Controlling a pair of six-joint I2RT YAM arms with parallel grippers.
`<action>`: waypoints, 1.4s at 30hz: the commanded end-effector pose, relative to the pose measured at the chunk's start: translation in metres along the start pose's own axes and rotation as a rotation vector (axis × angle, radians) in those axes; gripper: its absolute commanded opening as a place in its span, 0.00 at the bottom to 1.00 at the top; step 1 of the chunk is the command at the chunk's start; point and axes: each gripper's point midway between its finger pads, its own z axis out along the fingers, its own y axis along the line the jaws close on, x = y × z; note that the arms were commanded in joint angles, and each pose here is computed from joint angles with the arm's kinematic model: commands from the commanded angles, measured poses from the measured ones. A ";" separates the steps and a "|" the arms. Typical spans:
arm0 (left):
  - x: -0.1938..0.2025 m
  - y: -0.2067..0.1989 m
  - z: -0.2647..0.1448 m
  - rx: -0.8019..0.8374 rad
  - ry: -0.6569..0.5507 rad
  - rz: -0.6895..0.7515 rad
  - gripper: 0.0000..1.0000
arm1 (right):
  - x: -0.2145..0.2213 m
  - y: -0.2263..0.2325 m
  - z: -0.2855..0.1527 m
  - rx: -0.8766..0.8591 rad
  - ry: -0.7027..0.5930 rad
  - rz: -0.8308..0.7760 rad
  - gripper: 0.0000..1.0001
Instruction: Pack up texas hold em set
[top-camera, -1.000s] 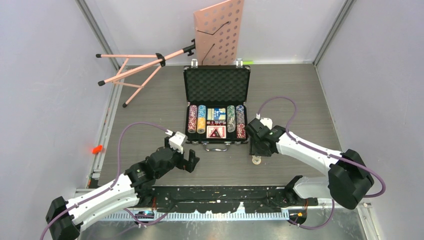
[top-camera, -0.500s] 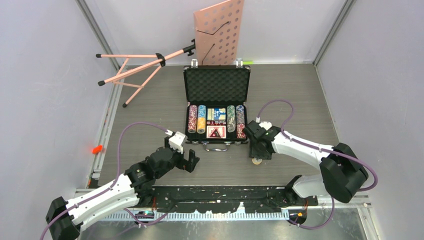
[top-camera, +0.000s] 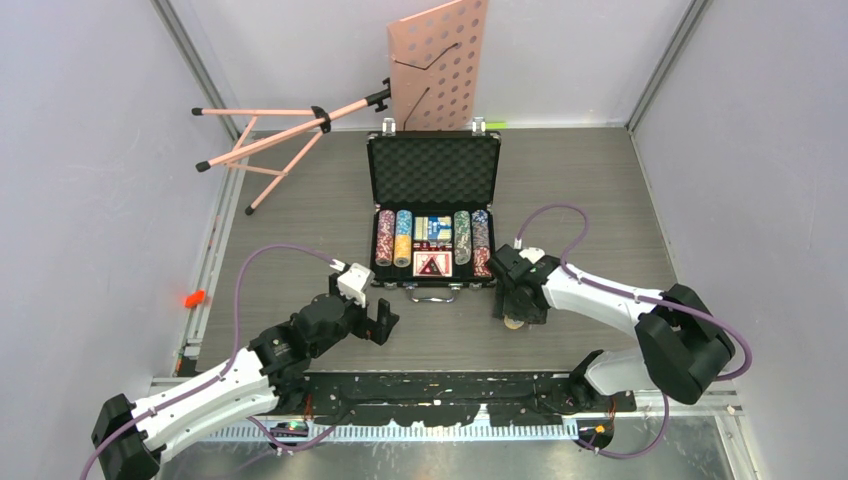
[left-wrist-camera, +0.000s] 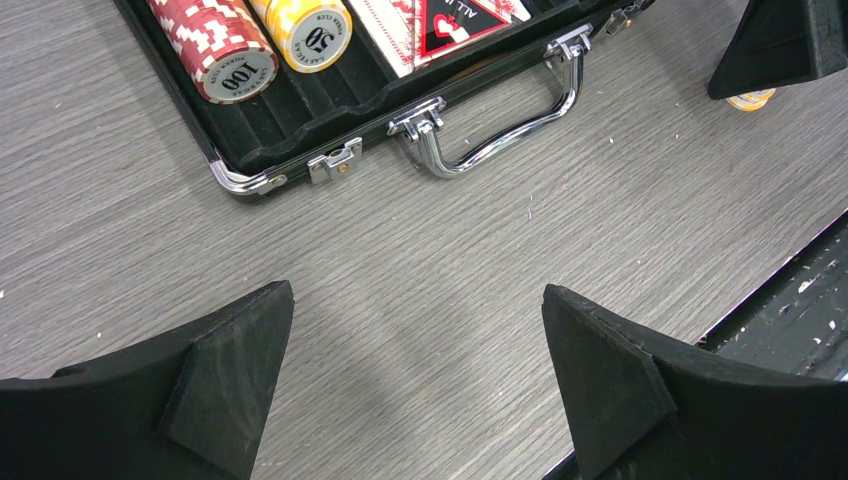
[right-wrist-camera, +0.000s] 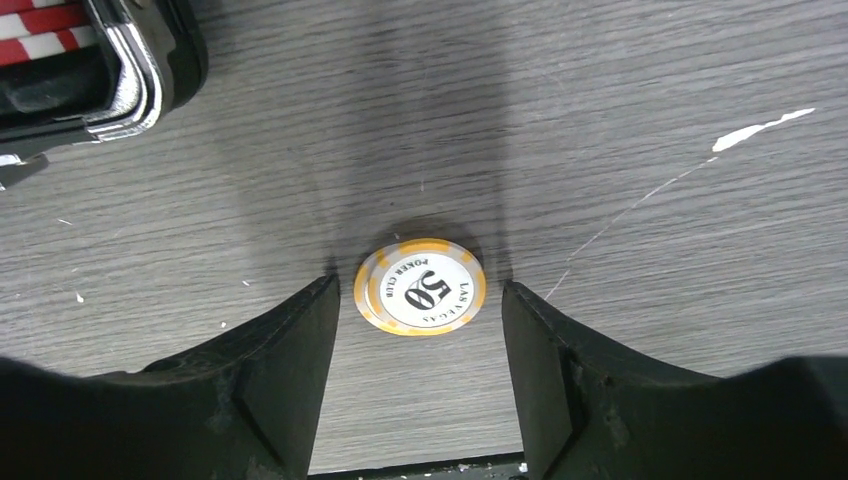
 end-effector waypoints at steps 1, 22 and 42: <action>-0.014 -0.005 0.000 0.015 -0.046 -0.008 0.99 | 0.005 0.005 0.008 -0.008 0.028 0.034 0.65; -0.020 -0.008 -0.002 0.016 -0.060 -0.063 0.99 | -0.002 0.033 -0.016 -0.164 0.033 0.081 0.39; -0.075 -0.107 0.025 0.282 -0.230 -0.331 0.88 | -0.044 0.119 -0.088 -0.667 0.017 0.521 0.33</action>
